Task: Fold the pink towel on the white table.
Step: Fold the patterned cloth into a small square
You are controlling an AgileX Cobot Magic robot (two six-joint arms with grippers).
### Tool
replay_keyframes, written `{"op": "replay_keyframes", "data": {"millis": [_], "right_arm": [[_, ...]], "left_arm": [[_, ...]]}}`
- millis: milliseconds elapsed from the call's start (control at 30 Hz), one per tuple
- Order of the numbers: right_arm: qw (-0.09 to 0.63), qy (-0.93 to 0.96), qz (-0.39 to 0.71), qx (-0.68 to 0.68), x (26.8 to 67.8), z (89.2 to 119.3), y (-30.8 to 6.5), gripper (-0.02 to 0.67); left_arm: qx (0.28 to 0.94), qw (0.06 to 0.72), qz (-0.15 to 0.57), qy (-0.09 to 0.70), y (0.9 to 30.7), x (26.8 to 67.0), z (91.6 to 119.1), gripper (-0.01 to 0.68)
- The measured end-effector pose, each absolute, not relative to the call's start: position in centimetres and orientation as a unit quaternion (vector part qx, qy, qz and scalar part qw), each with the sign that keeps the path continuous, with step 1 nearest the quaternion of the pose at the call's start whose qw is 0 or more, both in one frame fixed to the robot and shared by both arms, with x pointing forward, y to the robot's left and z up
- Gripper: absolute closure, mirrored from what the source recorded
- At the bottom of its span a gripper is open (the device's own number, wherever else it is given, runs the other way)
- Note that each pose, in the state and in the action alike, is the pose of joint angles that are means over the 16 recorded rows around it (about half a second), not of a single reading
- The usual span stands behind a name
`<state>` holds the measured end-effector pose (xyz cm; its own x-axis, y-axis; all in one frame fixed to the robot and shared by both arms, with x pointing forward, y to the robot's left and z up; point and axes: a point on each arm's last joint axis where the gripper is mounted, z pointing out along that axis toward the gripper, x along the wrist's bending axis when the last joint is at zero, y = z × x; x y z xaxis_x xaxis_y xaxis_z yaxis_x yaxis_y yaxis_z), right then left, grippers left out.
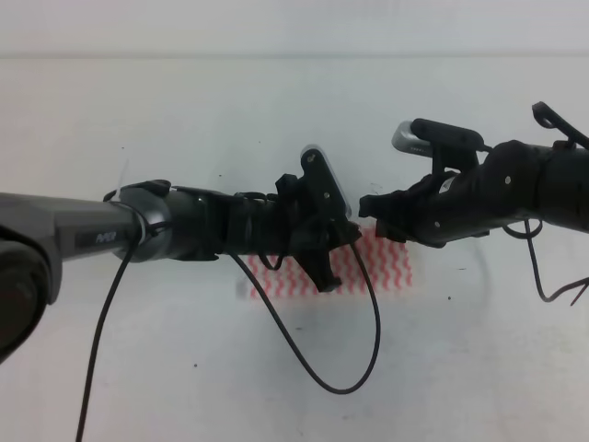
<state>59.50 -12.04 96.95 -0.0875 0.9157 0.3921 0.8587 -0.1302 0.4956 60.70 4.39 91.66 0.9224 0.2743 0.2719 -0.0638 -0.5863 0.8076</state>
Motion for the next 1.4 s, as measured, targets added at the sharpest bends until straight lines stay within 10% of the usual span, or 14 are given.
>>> {"op": "replay_keyframes", "data": {"millis": [500,900,1400], "right_arm": [[0.064,0.665,0.337,0.664,60.0,97.2,-12.5,0.424],[0.064,0.684,0.324,0.650,60.7,98.7,-12.6,0.569],[0.056,0.698,0.305,0.646,60.6,99.1,-12.5,0.665]], "left_arm": [[0.866,0.438,0.208,0.127,5.1,61.2,93.6,0.678],[0.826,0.444,0.202,0.282,7.4,59.5,98.5,0.678],[0.843,0.404,0.115,0.335,9.4,55.0,94.9,0.678]]}}
